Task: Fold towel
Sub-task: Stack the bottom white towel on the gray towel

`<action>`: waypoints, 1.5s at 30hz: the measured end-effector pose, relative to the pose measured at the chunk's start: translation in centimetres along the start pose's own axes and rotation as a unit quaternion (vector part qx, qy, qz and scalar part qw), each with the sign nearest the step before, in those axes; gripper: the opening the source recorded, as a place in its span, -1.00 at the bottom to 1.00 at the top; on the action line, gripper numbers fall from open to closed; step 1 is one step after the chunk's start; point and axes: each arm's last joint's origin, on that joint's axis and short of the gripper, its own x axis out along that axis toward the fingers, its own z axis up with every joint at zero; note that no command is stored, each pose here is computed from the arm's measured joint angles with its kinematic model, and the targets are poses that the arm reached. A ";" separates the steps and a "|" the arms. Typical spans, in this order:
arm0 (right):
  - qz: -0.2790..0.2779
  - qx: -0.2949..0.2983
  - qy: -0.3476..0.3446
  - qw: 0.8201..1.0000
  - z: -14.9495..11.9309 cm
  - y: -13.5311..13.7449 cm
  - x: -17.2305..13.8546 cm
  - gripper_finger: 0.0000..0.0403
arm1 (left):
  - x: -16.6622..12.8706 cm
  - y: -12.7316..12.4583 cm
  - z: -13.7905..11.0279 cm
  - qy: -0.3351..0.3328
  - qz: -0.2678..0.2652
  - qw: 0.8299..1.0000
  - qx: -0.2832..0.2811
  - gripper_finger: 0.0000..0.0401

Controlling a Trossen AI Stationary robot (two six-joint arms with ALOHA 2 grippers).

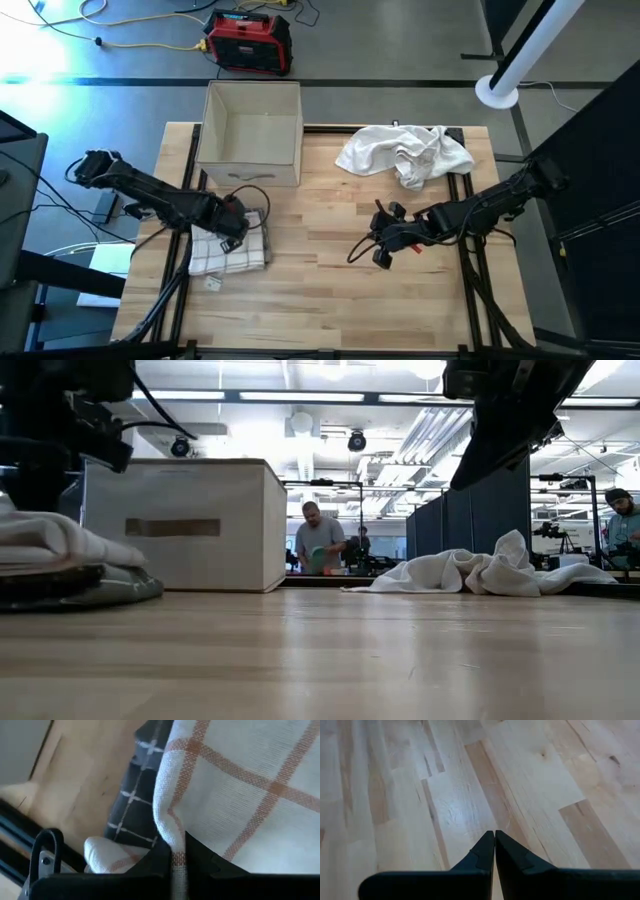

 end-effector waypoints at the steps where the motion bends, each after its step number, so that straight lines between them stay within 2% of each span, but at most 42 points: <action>1: 0.000 0.000 0.000 1.000 0.0 0.0 0.0 -1.00 | 0.1 0.1 0.1 0.001 0.001 1.000 -0.005 -0.75; 9: -0.005 0.002 -0.009 1.000 0.1 0.0 0.0 -1.00 | -0.7 1.0 1.7 -0.016 0.013 0.999 -0.041 -0.24; 14: -0.005 0.002 -0.009 1.000 0.1 0.0 0.0 -1.00 | -4.1 2.1 2.6 -0.065 0.078 0.991 -0.087 -0.16; 17: -0.005 0.002 -0.009 1.000 0.1 0.0 0.0 -1.00 | -6.4 2.3 2.9 -0.074 0.081 0.990 -0.084 -0.18; 21: -0.005 0.003 -0.009 1.000 0.1 0.0 0.0 -1.00 | -7.6 1.4 2.4 -0.015 -0.013 0.997 -0.068 -0.29; 23: -0.006 0.003 -0.010 1.000 0.1 0.0 0.0 -1.00 | -7.5 0.9 1.8 0.006 -0.027 0.998 -0.056 -0.39; 28: -0.018 0.005 -0.019 1.000 0.2 -0.1 0.0 -1.00 | -4.9 0.8 0.5 0.030 0.015 0.998 -0.054 -0.84; 30: -0.019 0.004 -0.019 1.000 0.2 -0.1 0.0 -1.00 | -3.4 0.7 0.2 0.032 0.020 0.998 -0.054 -0.95; 35: -0.020 0.004 -0.018 1.000 0.2 -0.1 0.0 -1.00 | 1.0 1.2 -0.5 0.034 0.046 0.995 -0.079 -0.97; 38: -0.020 0.004 -0.019 1.000 0.2 -0.1 0.0 -1.00 | 2.6 1.7 -0.5 0.024 0.069 0.994 -0.082 -0.99; 41: -0.022 0.004 -0.021 1.000 0.2 -0.1 0.0 -1.00 | 2.8 2.1 -0.1 0.027 0.078 0.992 -0.095 -0.99; 45: -0.021 0.005 -0.021 1.000 0.2 -0.1 0.0 -1.00 | 0.8 1.9 1.0 0.034 0.061 0.993 -0.100 -1.00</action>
